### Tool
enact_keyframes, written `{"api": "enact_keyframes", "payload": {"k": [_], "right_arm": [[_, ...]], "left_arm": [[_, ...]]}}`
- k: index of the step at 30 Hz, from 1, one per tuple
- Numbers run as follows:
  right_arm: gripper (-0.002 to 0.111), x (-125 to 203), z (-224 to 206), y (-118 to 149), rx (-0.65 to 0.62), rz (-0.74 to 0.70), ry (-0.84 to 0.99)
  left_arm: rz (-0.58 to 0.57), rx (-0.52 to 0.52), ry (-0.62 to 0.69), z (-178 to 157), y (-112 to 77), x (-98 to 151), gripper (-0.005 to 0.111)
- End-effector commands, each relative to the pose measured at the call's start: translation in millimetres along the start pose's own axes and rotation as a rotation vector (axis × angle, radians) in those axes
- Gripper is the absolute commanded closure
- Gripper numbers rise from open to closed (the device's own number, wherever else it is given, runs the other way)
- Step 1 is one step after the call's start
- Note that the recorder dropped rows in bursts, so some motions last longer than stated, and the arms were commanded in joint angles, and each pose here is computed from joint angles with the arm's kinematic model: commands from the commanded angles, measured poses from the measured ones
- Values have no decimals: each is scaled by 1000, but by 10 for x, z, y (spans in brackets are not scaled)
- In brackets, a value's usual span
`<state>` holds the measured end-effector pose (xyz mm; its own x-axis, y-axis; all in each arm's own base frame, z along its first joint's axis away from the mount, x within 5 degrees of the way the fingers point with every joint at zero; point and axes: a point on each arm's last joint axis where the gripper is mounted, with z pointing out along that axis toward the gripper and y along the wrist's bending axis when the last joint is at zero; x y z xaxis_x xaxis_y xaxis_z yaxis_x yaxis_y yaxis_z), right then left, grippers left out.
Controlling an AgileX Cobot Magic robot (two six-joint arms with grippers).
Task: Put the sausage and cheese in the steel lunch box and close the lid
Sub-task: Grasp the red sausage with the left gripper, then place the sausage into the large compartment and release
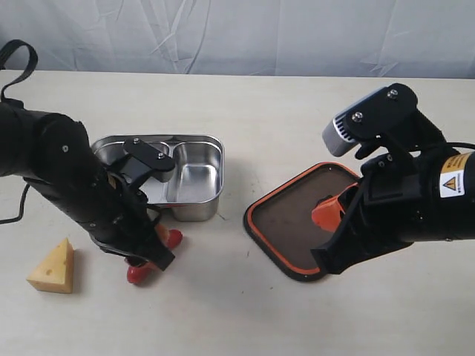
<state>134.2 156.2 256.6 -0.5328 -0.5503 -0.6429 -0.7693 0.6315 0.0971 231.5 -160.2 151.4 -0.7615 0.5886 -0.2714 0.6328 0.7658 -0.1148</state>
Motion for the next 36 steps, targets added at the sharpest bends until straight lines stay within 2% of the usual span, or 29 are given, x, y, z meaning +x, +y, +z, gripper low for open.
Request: {"api": "enact_keyframes", "payload": {"k": [1,6,8,9,11,14,16,19,23,26,31,36], "right_arm": [[108,0,-21,0,6,-11,-10],[108,1,-21,-2,8,-15,-10],[108,1,-21,-2,8,-15,-10],[108,1,-21,-4,10,-19,-9],[108,1,-21,-4,10,-19,-9],[108,2,-21,-7,13,-24,-9],[108,2,-21,-7,13,-24,-9],[108,2,-21,-10,17,-28,-8],[108,0,-21,-10,17,-25,-10],[108,-1,-21,-11,17,-25,-12],[108,-5,-21,-11,18,-20,-15],[108,-30,-22,-16,23,-4,-44]], "left_arm": [[-6,-20,-15,117,27,-34,46],[-7,-25,19,271,56,-14,47],[-51,-25,17,275,56,-16,64],[-58,-20,26,275,51,-8,83],[-55,-7,63,274,39,25,106],[-46,8,90,191,12,55,107],[-40,12,45,15,-18,33,107],[-24,7,-76,-339,-71,-3,107],[29,-68,-281,-705,-56,-72,107],[-1,-133,-361,-805,96,-146,107],[-116,-213,-361,-801,516,-217,107],[-141,-239,-364,-680,702,-307,107]]}}
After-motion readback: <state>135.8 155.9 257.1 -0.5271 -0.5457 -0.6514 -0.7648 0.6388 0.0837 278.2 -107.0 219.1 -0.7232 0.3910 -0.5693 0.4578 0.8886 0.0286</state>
